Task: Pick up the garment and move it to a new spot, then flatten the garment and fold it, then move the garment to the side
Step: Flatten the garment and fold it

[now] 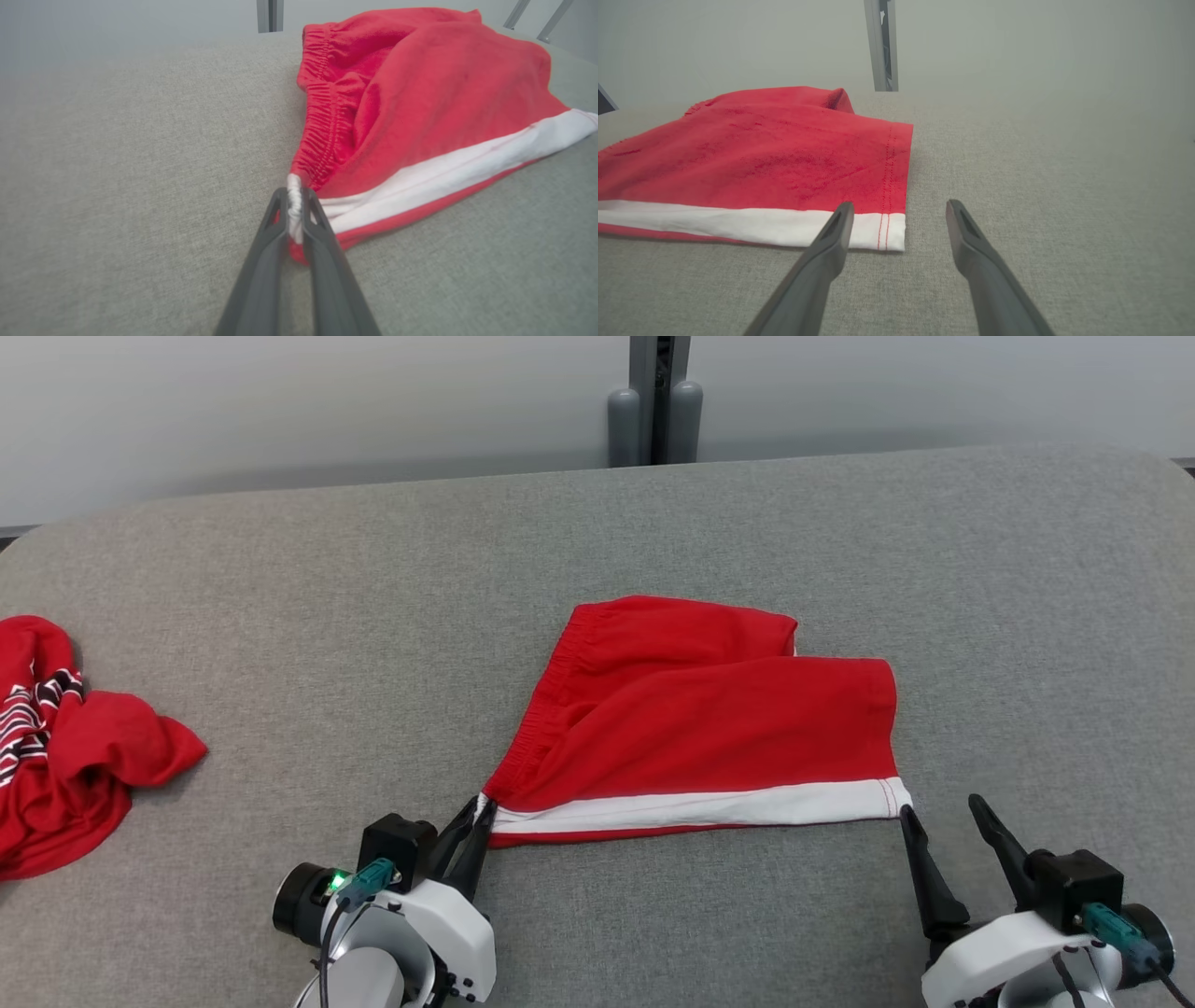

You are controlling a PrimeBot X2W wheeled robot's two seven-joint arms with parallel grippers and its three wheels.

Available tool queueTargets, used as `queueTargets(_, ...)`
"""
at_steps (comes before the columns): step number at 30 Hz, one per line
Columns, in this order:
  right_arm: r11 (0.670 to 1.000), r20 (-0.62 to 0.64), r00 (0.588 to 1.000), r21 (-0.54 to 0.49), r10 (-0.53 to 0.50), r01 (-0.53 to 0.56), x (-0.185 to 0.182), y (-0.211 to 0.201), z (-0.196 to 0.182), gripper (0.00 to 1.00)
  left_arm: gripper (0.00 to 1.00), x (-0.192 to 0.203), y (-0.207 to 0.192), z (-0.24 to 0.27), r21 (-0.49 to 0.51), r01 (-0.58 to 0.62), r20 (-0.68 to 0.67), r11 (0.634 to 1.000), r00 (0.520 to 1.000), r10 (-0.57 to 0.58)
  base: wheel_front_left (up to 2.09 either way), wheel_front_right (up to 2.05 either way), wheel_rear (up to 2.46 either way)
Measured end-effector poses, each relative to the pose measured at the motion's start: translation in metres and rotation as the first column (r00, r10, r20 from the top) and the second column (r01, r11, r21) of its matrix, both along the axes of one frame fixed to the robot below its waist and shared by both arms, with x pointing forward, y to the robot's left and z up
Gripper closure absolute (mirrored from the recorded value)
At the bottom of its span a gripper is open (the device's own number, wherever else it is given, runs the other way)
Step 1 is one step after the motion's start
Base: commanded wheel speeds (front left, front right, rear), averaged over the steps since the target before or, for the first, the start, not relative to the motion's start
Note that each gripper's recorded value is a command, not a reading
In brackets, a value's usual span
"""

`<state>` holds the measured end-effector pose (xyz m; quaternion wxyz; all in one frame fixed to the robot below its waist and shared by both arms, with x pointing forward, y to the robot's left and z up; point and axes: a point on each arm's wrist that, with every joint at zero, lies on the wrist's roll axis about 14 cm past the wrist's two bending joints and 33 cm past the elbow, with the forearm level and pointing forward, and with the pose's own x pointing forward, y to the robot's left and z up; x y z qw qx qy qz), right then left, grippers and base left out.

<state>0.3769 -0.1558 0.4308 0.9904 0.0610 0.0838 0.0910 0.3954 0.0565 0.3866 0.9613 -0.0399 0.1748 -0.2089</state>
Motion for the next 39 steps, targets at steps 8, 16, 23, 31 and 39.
queueTargets(8,0.999,-0.098,0.994,0.008,0.053,-0.052,0.016,0.014,-0.027,0.0,1.0,-0.002,0.005,0.008,-0.042,-0.028,0.018,0.999,0.999,0.029,0.0,0.0,0.0)
queueTargets(16,0.996,-0.188,0.978,0.025,0.093,-0.09,0.007,0.028,-0.051,0.47,1.0,-0.005,0.005,0.009,-0.048,-0.033,0.021,0.998,0.999,0.034,0.0,0.0,0.0)
queueTargets(23,0.993,-0.167,0.979,0.015,0.117,-0.116,0.008,0.031,-0.044,1.0,1.0,-0.005,0.001,0.011,-0.051,-0.022,0.026,0.998,0.999,0.023,0.0,0.0,0.0)
queueTargets(31,0.996,0.025,0.996,-0.005,0.087,-0.087,0.024,0.012,0.014,1.0,1.0,0.011,0.006,0.063,-0.231,-0.086,0.127,0.969,0.985,0.118,0.0,0.0,0.0)
queueTargets(39,0.999,0.317,0.947,-0.031,0.049,-0.042,0.031,-0.013,0.112,1.0,1.0,0.023,0.006,0.15,-0.449,-0.04,0.263,0.892,0.949,0.175,0.0,0.0,0.0)
